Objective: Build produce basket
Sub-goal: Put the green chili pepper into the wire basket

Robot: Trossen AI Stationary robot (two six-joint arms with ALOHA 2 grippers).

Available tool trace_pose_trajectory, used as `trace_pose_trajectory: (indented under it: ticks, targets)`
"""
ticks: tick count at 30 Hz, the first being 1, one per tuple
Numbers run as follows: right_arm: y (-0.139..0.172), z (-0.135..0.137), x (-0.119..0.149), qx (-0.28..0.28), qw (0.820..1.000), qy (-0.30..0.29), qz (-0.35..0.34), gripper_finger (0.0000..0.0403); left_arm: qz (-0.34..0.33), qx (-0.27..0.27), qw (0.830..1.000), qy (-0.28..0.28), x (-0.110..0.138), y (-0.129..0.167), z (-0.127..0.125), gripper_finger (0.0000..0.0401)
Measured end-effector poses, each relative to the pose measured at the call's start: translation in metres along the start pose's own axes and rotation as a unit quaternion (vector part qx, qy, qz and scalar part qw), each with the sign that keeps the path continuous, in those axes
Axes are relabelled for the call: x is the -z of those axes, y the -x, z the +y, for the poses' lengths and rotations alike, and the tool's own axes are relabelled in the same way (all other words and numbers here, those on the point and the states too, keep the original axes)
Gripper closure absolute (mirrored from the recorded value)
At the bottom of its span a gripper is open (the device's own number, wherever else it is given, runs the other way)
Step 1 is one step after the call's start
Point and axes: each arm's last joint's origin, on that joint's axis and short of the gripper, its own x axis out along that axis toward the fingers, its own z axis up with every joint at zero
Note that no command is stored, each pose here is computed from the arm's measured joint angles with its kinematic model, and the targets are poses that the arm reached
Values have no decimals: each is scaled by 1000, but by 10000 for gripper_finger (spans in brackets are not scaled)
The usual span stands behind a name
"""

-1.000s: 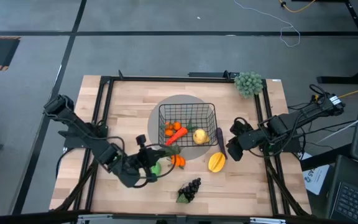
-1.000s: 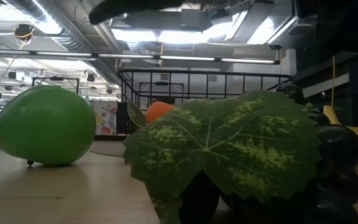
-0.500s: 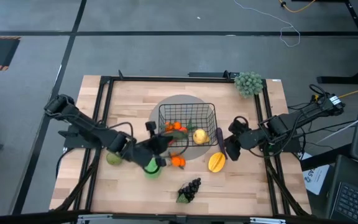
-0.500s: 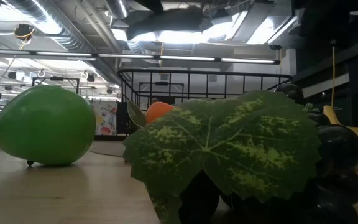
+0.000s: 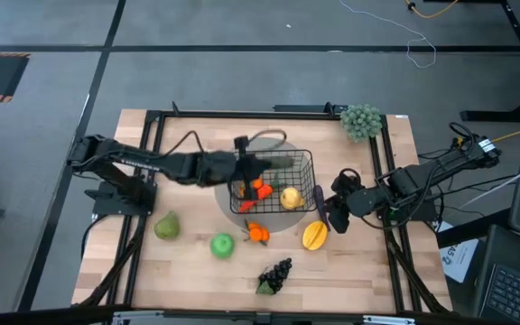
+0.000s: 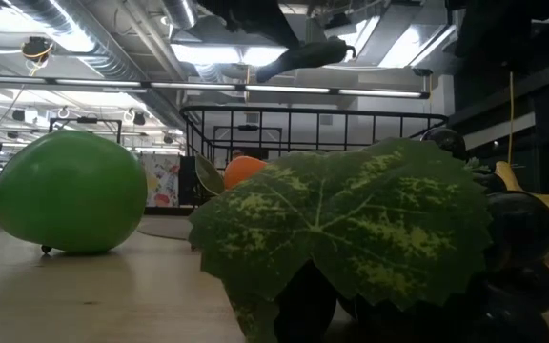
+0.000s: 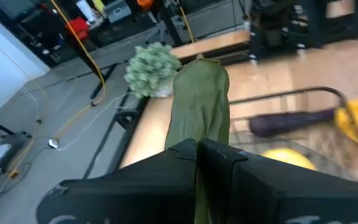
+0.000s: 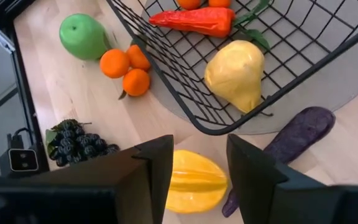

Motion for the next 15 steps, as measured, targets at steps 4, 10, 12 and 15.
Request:
trace_pose_trajectory:
  ticks: [4,10,12,15]
  targets:
    - [0,0,-1,9,1000,10,-13,263,-12,0,1000,2,3,-9,18,401]
    - [0,-2,-2,28,999,14,-39,263,-13,10,999,28,5,-11,23,401]
    - [0,-2,-2,30,998,29,-40,263,-13,17,999,41,4,-10,19,401]
    - [0,-2,-2,30,997,60,-37,263,-15,34,997,69,2,-6,10,401]
